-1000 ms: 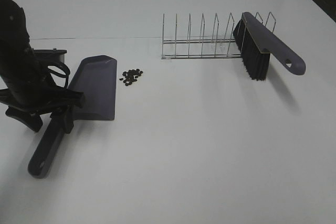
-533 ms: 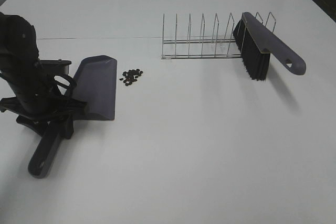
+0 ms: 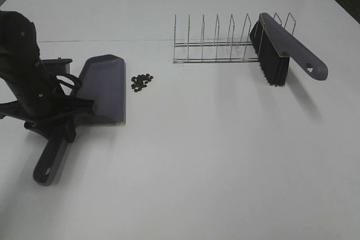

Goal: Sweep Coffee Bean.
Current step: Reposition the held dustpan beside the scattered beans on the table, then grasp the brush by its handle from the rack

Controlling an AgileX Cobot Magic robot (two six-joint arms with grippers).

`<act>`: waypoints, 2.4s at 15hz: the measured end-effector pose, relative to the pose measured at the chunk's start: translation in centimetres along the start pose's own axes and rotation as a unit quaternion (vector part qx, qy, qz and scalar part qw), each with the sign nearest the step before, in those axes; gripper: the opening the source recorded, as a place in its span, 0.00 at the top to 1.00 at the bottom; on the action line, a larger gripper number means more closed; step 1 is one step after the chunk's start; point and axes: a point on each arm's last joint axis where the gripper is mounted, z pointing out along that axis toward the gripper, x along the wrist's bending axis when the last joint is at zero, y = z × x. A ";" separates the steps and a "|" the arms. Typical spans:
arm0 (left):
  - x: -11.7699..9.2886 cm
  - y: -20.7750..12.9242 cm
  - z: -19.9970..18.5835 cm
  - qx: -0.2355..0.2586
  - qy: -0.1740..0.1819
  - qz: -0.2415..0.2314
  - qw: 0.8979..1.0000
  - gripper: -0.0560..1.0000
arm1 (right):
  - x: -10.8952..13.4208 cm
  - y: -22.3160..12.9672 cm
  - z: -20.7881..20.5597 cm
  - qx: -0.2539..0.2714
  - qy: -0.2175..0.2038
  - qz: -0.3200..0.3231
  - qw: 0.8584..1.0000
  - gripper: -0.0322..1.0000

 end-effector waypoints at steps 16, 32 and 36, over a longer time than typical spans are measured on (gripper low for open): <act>0.0 0.1 -3.6 -0.049 0.006 0.017 0.999 0.69 | -3.0 15.8 17.1 0.021 -0.006 0.037 0.999 0.33; 0.0 0.0 -3.6 -0.047 0.004 0.017 0.999 0.69 | -2.4 20.9 46.0 0.289 0.089 0.018 0.953 0.42; 0.0 0.0 -3.6 -0.045 0.004 0.017 0.999 0.69 | -1.2 18.3 49.9 0.310 0.085 -0.007 0.947 0.43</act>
